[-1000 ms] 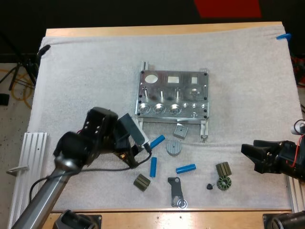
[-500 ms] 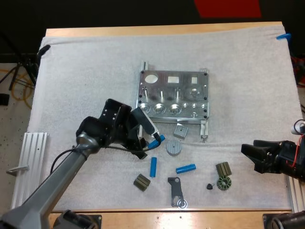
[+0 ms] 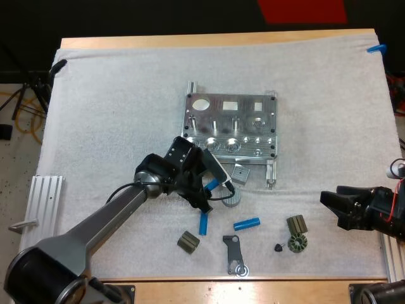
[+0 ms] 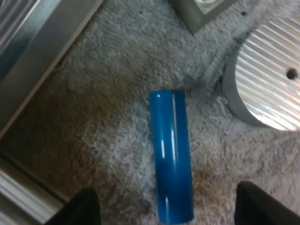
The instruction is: Load cells from right to left
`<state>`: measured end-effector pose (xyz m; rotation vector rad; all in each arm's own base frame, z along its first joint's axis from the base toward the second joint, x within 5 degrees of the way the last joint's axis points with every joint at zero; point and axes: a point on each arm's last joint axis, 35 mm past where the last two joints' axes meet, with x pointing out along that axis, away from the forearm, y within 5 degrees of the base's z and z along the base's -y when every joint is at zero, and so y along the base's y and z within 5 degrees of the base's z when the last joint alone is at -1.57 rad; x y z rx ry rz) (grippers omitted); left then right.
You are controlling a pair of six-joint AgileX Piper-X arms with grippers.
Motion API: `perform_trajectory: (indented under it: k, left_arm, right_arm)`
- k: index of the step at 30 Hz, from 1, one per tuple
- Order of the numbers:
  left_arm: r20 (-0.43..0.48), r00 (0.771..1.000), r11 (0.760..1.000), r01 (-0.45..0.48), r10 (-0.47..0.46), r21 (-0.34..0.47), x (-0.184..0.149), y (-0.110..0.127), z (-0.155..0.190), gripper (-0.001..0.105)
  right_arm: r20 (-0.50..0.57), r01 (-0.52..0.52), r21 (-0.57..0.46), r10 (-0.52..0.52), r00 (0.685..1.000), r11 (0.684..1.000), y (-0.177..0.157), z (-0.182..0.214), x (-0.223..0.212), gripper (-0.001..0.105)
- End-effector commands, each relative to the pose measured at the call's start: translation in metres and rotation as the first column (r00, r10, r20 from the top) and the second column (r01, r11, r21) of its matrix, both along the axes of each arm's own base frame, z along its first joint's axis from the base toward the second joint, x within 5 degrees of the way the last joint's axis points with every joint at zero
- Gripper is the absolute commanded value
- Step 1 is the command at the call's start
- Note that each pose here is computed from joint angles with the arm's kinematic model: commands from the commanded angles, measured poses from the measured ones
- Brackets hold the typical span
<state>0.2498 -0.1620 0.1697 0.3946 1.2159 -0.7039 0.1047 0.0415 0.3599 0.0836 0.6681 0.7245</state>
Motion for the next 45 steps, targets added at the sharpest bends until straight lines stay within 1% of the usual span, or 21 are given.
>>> perform_trajectory:
  k: [1, 10, 14, 15, 17, 19, 21, 22, 27, 29, 31, 32, 34, 38, 41, 45]
  left_arm:
    - [0.004, 1.0, 1.0, -0.015, 0.015, -0.004, 0.002, -0.003, -0.001, 0.06]
    - [-0.058, 0.998, 0.999, -0.017, 0.02, 0.05, 0.004, -0.004, -0.025, 0.06]
    - [-0.054, 0.998, 0.998, -0.022, 0.025, 0.051, 0.005, -0.005, -0.026, 0.06]
    - [-0.048, 0.998, 0.999, -0.025, 0.028, 0.047, 0.006, -0.005, -0.026, 0.058]
    - [-0.047, 0.998, 0.998, -0.046, 0.048, 0.04, 0.007, -0.005, -0.026, 0.049]
    - [-0.04, 0.998, 0.998, -0.051, 0.053, 0.033, 0.008, -0.006, -0.025, 0.035]
    - [-0.034, 0.998, 0.998, -0.052, 0.053, 0.029, 0.008, -0.006, -0.025, 0.029]
    - [-0.032, 0.998, 0.998, -0.052, 0.053, 0.027, 0.009, -0.007, -0.025, 0.027]
    - [-0.032, 0.998, 0.998, -0.052, 0.053, 0.028, 0.008, -0.007, -0.025, 0.027]
    - [-0.035, 0.998, 0.998, -0.051, 0.052, 0.027, 0.008, -0.006, -0.025, 0.025]
    - [-0.045, 0.998, 0.998, -0.052, 0.053, 0.022, 0.007, -0.006, -0.025, 0.015]
    - [-0.047, 0.997, 0.998, -0.055, 0.056, 0.02, 0.007, -0.006, -0.024, 0.011]
    - [-0.057, 0.997, 0.999, -0.05, 0.049, -0.01, 0.006, -0.007, -0.02, 0.001]
    - [-0.039, 0.998, 0.998, -0.046, 0.045, -0.033, 0.004, -0.006, -0.01, 0.0]
    - [-0.013, 1.0, 0.999, -0.027, 0.027, -0.046, 0.001, -0.004, 0.002, 0.0]
    - [0.016, 0.999, 0.998, 0.049, -0.048, -0.05, -0.007, 0.001, 0.021, 0.0]
  right_arm:
    - [0.015, -0.008, 0.003, 0.008, 1.0, 1.0, -0.001, 0.004, 0.0, 0.047]
    - [0.023, -0.008, 0.005, 0.008, 1.0, 1.0, 0.0, 0.004, 0.0, 0.047]
    - [0.023, -0.008, 0.005, 0.008, 1.0, 1.0, 0.0, 0.004, 0.0, 0.047]
    - [0.023, -0.008, 0.005, 0.008, 1.0, 1.0, 0.0, 0.004, 0.0, 0.047]
    - [0.023, -0.008, 0.005, 0.008, 1.0, 1.0, 0.0, 0.004, 0.0, 0.047]
    - [0.023, -0.008, 0.005, 0.008, 1.0, 1.0, 0.0, 0.004, 0.0, 0.047]
    - [0.023, -0.008, 0.005, 0.008, 1.0, 1.0, 0.0, 0.004, 0.0, 0.047]
    - [0.023, -0.008, 0.005, 0.008, 1.0, 1.0, 0.0, 0.004, 0.0, 0.047]
    - [0.023, -0.008, 0.005, 0.008, 1.0, 1.0, 0.0, 0.004, 0.0, 0.047]
    - [0.031, -0.014, -0.003, 0.014, 0.999, 1.0, 0.0, 0.004, 0.0, 0.047]
    - [0.034, -0.015, -0.006, 0.015, 0.999, 1.0, 0.0, 0.004, 0.0, 0.047]
    - [0.034, -0.015, -0.006, 0.015, 0.999, 1.0, 0.0, 0.004, 0.0, 0.047]
    - [0.034, -0.013, -0.007, 0.013, 0.999, 1.0, -0.001, 0.004, 0.0, 0.047]
    - [0.058, -0.017, -0.039, 0.019, 0.998, 0.999, -0.001, 0.004, 0.0, 0.047]
    - [0.063, 0.009, -0.059, -0.005, 0.998, 0.998, -0.002, 0.004, 0.001, 0.047]
    - [0.042, 0.023, -0.044, -0.021, 0.999, 0.999, -0.002, 0.003, 0.002, 0.047]
